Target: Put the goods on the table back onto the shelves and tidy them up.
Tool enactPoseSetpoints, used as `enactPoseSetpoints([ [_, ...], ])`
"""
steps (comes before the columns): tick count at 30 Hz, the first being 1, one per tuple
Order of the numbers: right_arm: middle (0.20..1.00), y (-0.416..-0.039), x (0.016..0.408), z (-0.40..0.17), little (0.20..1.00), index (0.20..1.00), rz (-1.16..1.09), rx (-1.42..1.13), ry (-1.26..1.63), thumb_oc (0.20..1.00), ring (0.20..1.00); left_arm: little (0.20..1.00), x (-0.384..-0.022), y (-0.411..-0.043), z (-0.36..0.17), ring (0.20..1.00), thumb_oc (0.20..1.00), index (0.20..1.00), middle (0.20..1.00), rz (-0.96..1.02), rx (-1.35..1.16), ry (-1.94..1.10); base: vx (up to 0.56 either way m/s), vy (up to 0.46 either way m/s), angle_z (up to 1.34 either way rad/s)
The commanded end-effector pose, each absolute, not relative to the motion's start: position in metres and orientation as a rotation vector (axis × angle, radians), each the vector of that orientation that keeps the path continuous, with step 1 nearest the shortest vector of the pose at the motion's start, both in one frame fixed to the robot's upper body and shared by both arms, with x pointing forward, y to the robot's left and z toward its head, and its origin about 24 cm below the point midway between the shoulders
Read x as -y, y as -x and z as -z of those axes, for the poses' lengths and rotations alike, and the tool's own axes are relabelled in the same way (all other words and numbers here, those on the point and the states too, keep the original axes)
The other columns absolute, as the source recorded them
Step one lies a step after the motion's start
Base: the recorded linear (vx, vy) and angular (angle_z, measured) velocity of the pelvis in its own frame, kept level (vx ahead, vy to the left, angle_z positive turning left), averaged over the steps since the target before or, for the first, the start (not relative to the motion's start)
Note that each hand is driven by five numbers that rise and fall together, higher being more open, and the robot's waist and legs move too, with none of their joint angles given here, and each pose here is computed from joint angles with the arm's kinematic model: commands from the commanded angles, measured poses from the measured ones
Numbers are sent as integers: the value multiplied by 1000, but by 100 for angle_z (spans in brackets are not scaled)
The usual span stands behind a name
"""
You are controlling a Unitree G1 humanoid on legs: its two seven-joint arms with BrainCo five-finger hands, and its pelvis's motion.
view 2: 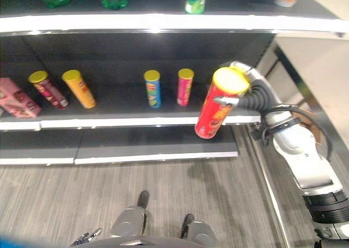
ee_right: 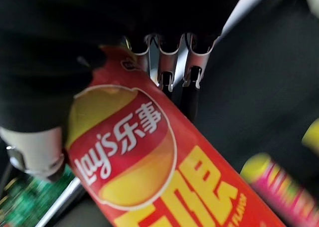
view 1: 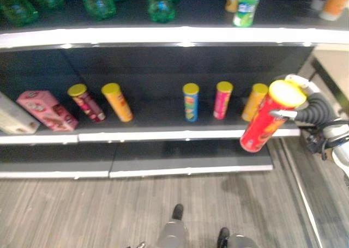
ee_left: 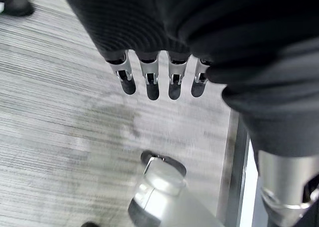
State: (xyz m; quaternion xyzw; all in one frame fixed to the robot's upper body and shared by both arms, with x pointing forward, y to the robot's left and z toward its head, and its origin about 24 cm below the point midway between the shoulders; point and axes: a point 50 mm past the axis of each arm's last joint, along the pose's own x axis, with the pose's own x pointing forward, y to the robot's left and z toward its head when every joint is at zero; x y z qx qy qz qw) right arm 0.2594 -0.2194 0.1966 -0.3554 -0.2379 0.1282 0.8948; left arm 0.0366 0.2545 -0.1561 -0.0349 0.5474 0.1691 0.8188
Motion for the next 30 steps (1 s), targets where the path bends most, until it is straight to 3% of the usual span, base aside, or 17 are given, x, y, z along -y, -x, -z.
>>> enactPoseSetpoints([
  [1,200,-255,215,-223,200,200,-220,642,744,200,200,1000,-278,-55,146,1000,1000,1000,1000,-364,-1116,-26,-62,216,41],
  [8,200,-262,209,-197,200,200,-197,560,779,200,200,1000,-272,-56,149,1000,1000,1000,1000,-319,-1146,-100,99,332,41],
  [19,200,-276,175,-184,200,200,-254,567,766,200,200,1000,-292,-65,139,1000,1000,1000,1000,-328,-1117,-186,81,258,13],
  [30,200,-299,157,-193,200,200,-173,633,875,200,200,1000,-280,-79,139,1000,1000,1000,1000,-319,-1066,-145,40,-63,19],
])
